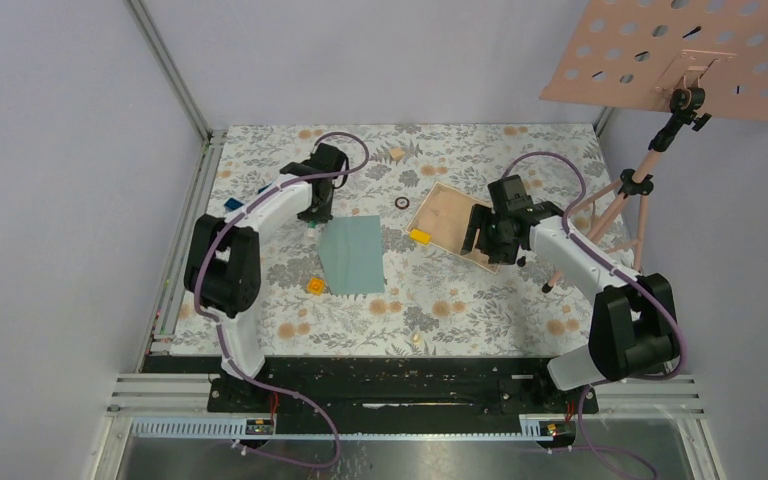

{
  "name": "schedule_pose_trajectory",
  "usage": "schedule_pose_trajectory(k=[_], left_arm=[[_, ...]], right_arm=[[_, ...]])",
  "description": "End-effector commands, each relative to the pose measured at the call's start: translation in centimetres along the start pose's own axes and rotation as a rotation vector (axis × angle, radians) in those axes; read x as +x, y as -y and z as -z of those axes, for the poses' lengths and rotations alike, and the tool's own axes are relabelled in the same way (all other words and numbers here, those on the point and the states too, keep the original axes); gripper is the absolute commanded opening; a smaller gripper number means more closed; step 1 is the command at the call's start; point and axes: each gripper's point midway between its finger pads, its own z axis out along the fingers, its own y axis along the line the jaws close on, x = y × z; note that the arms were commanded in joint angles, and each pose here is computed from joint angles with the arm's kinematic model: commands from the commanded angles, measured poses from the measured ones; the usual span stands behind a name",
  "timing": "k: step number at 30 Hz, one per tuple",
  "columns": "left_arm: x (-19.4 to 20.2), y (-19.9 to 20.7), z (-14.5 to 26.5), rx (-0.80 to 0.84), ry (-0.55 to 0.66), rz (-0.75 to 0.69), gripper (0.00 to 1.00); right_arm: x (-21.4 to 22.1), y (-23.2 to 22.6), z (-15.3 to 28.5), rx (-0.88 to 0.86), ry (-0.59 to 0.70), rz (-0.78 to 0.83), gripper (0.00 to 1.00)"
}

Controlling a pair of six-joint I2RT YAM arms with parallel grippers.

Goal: Place the letter into the envelope and seal it
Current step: Place the solid glue at the center of the board.

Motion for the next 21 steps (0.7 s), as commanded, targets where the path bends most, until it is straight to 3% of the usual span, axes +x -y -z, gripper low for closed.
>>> schedule_pose_trajectory(k=[1,12,19,21], left_arm=[[-3.3,-3.4,-2.3,-0.099,0.049,-0.006,0.00],[-4.3,-5.7,-8.1,-0.191,-0.035,0.021,0.10],[-4.1,-5.6,-8.7,-0.188,-0.052,0.054,0.33],[-4.2,-5.5,-8.3,-0.172,-0.051,0.059,0.35]], right_arm=[[-0.7,-1.4,1.7,-0.067,0.050,-0.007,0.75],[-1.1,-1.9,2.7,-0.093,0.074,-0.014,0.75],[-1.0,-1.9,2.5,-0.093,0.068,-0.015,0.75],[-0.8,-1.8,2.4,-0.091,0.064,-0.020,0.75]])
